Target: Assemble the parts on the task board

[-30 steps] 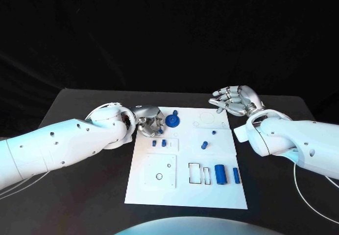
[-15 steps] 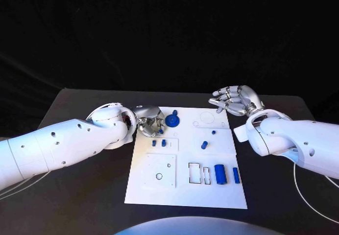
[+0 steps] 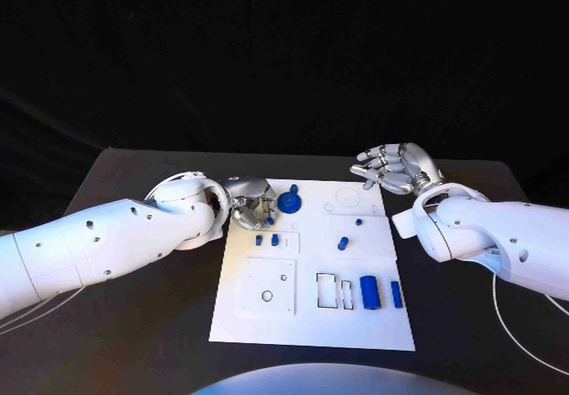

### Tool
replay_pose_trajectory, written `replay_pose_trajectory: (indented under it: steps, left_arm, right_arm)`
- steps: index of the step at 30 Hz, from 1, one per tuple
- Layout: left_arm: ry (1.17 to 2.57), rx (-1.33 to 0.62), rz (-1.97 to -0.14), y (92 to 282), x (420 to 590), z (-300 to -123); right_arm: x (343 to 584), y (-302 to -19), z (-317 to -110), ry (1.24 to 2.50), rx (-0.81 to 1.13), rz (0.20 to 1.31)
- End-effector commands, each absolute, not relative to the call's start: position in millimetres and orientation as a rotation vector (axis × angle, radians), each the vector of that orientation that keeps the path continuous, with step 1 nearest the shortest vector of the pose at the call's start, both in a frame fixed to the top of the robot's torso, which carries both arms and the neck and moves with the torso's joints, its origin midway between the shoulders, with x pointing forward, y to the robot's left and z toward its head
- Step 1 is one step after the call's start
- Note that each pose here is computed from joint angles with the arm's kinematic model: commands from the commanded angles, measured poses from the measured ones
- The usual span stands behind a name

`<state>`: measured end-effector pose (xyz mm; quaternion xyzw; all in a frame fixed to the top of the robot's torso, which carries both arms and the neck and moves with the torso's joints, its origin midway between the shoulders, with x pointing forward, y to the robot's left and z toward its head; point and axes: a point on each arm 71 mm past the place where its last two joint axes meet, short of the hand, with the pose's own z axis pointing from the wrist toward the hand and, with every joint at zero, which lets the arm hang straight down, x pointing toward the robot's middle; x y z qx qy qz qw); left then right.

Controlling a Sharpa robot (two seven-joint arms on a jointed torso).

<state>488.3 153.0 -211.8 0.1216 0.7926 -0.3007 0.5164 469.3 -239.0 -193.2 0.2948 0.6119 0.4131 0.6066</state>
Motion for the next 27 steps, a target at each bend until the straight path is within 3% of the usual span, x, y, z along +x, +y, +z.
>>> replay_pose_trajectory:
  steps: [1, 27]
  left_arm:
    - [1.939, 0.300, -0.707, 153.3, 487.3, -215.3]
    - [1.909, 0.274, -0.707, 155.9, 488.9, -213.3]
  right_arm:
    - [469.1, -237.9, -192.9, 1.415, 0.670, 0.963]
    - [469.4, -238.5, -193.6, 1.421, 0.673, 0.960]
